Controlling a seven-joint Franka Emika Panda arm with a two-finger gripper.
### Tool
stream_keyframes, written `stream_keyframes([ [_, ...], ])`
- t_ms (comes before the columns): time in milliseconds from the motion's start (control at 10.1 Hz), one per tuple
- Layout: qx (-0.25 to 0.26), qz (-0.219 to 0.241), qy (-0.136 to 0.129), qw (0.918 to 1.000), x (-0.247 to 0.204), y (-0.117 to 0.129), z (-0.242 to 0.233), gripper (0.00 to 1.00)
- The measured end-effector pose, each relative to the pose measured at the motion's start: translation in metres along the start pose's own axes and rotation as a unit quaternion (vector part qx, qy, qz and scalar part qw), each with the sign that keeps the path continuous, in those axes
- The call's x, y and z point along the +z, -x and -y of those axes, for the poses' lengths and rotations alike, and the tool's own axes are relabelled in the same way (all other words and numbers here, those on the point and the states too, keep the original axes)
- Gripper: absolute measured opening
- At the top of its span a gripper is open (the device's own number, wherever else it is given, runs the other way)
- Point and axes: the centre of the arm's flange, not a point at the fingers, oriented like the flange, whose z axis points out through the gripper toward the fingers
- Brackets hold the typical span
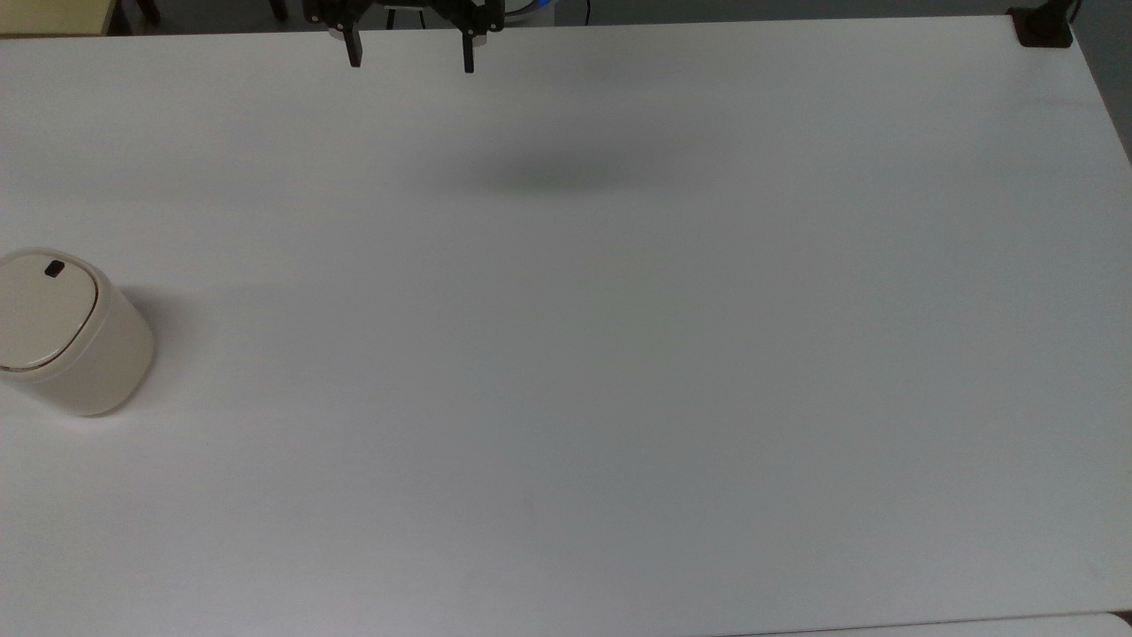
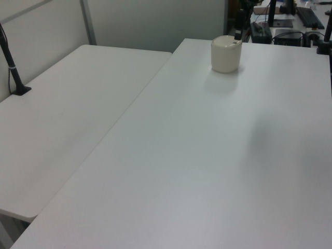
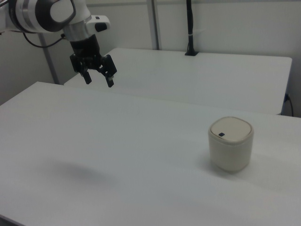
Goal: Open the trash bin
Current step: 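Move the gripper over to the cream trash bin's lid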
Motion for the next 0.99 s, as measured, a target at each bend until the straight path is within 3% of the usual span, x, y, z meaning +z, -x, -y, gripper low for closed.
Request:
stream_keyframes([
  [995, -0.009, 0.004, 0.001, 1.0, 0.0018, 0.0009, -0.0103, 1.0],
])
